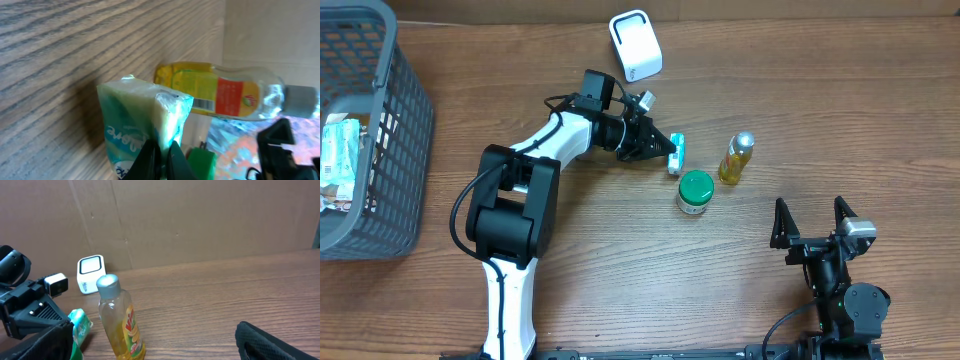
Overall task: Scan the item barcode
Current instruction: 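Lift the teal packet and carry it toward the scanner, then set the teal packet down beside the jar and release it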
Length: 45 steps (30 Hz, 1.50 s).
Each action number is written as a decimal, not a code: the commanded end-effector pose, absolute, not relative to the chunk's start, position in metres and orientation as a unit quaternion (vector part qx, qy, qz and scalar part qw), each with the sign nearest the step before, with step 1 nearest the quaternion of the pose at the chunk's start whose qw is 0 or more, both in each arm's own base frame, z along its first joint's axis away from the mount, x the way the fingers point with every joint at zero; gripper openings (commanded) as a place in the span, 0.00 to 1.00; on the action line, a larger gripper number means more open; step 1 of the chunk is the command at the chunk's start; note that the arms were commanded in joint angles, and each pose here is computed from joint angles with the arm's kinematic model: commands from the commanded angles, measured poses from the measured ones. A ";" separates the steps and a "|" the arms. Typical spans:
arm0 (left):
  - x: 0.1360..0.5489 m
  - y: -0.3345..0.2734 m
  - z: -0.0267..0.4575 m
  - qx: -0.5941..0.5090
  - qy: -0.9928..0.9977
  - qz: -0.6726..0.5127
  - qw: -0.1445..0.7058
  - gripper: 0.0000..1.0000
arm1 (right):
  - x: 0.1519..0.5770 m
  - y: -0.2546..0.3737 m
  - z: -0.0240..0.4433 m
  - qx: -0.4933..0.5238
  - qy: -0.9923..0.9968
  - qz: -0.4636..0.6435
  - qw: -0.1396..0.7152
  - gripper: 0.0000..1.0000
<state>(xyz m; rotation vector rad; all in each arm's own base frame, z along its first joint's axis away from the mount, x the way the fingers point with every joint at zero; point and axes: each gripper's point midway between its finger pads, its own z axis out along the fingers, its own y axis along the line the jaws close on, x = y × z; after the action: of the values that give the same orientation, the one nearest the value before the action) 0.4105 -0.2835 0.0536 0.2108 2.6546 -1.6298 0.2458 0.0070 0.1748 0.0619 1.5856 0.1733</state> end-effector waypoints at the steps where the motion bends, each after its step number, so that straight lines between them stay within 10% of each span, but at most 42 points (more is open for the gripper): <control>1: 0.412 -0.284 0.043 0.060 0.865 -0.498 0.014 0.04 | 0.246 0.007 0.172 0.031 0.711 0.078 0.698 1.00; 28: 0.429 -0.279 0.056 0.057 0.871 -0.487 0.040 0.57 | 0.246 0.007 0.172 0.031 0.711 0.078 0.698 1.00; 41: 0.482 -0.187 0.204 0.061 0.955 -0.196 0.212 0.71 | 0.246 0.007 0.172 0.031 0.711 0.078 0.698 1.00; 43: 0.480 -0.171 0.243 0.091 0.951 -0.163 0.246 1.00 | 0.246 0.007 0.172 0.031 0.711 0.078 0.698 1.00; 45: 0.477 -0.152 0.278 0.104 0.945 -0.132 0.279 1.00 | 0.246 0.007 0.172 0.031 0.711 0.078 0.698 1.00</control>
<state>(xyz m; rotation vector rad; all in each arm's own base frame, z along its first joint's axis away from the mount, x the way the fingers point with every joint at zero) 0.4680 -0.1949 0.2055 0.1696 2.7283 -0.6440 0.2458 0.0070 0.1747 0.0626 1.5859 0.1733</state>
